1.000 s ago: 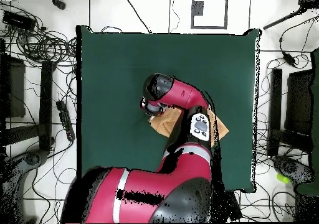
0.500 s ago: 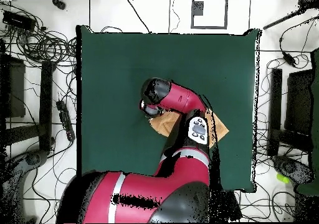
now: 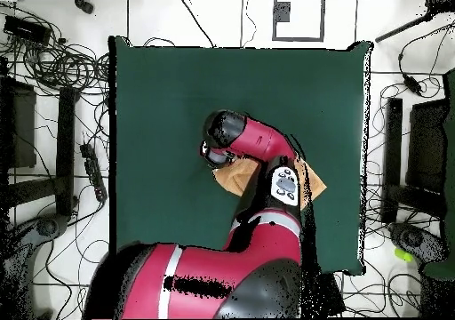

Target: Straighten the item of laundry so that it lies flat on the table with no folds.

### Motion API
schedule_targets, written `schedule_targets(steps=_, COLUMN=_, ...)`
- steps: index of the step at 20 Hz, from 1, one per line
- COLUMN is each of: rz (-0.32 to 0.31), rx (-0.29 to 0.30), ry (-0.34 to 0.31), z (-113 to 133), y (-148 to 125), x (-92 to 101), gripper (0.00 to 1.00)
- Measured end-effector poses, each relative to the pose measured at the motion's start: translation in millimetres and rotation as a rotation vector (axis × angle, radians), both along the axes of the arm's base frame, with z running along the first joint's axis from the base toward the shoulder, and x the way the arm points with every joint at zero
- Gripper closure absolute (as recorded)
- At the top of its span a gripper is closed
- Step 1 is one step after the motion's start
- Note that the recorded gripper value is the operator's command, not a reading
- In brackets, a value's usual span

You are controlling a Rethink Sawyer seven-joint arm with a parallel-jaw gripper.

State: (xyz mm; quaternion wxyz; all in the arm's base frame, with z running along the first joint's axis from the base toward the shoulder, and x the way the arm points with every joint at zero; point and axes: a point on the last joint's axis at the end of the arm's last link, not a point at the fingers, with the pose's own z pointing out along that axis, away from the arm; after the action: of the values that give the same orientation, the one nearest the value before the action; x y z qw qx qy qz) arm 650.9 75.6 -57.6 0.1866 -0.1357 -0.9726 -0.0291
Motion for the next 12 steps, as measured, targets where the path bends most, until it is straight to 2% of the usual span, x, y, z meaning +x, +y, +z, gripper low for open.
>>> schedule_targets(steps=5, rz=-0.014, rx=0.023, ry=0.026, z=-1.5, y=-3.3, x=3.8, gripper=1.00)
schedule_targets(steps=12, rz=-0.060, rx=0.046, ry=0.025, z=-2.5, y=-8.3, x=4.5, gripper=1.00)
